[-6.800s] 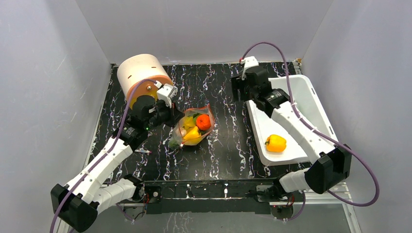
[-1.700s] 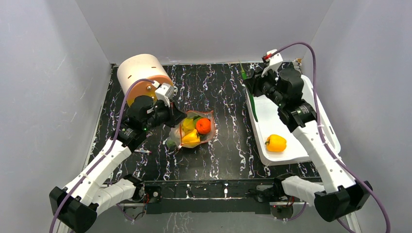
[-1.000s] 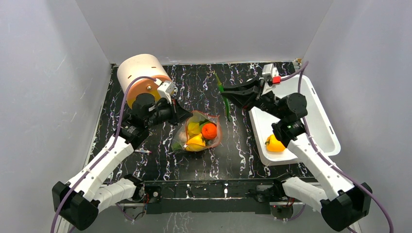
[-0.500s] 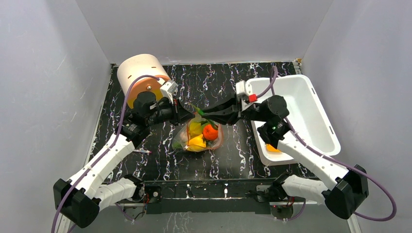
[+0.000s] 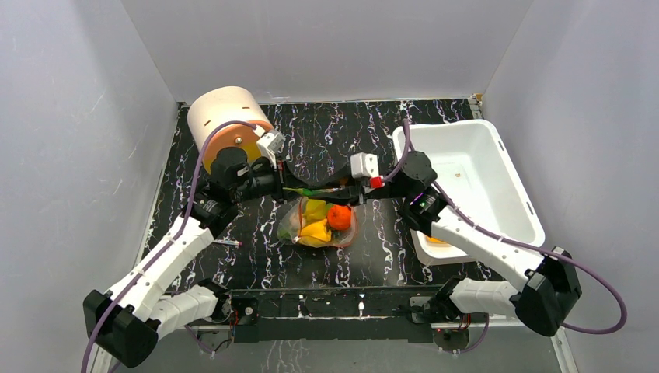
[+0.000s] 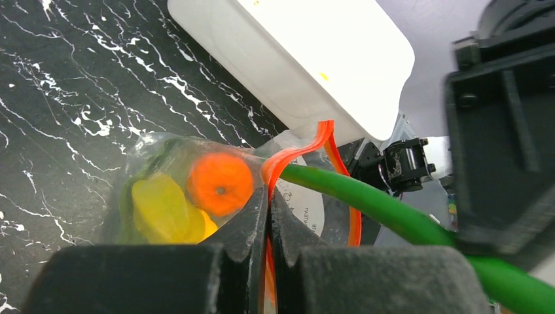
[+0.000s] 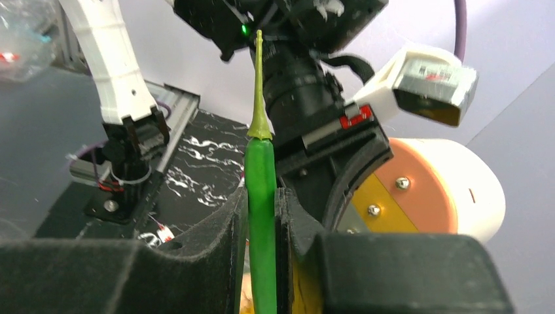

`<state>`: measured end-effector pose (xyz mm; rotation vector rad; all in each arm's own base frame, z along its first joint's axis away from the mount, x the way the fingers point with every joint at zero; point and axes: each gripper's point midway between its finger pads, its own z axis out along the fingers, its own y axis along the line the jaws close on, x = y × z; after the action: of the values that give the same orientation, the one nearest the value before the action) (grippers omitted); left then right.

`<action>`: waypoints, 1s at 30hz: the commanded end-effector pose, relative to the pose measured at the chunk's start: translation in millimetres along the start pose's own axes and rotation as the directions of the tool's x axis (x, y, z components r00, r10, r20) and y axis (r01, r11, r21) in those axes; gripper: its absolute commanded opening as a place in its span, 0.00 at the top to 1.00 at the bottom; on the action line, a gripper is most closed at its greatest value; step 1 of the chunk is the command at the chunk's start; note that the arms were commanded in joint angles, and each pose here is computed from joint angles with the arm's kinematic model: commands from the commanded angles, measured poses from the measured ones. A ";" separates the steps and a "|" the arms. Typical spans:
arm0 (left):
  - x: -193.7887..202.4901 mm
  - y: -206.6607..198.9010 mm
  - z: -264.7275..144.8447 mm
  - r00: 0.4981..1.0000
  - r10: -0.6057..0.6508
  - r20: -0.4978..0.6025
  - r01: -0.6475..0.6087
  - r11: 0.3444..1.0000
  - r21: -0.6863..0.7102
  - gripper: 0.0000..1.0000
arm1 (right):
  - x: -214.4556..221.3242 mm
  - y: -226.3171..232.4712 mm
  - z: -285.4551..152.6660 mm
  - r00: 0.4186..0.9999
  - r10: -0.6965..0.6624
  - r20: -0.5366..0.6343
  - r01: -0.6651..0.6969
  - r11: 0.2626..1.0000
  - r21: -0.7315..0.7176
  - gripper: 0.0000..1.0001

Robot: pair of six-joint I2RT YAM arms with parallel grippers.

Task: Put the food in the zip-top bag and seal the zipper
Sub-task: Place the fake vegetable in the zipper food storage bag.

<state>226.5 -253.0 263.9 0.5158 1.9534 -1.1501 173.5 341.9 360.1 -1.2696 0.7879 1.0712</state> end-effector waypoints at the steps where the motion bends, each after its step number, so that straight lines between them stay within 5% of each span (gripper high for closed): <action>1: -24.5 -31.9 -14.9 0.994 0.081 0.078 -0.088 0.992 0.094 1.00 | 14.2 -7.8 4.4 0.990 -0.135 -0.025 0.135 0.991 -0.010 0.88; 13: -19.5 -36.3 -18.4 0.991 0.114 0.074 -0.123 0.985 0.123 1.00 | 90.6 6.6 -6.1 0.967 -0.212 -0.144 0.204 0.977 -0.066 0.91; 30: -26.6 -32.3 -23.8 0.984 0.152 0.097 -0.159 0.985 0.071 1.00 | 143.5 13.7 -43.9 0.925 -0.144 -0.352 0.172 0.984 0.048 0.88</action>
<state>214.8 -248.8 273.2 0.6038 1.8908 -1.1368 208.0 330.9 215.5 -1.4386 0.9499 0.7551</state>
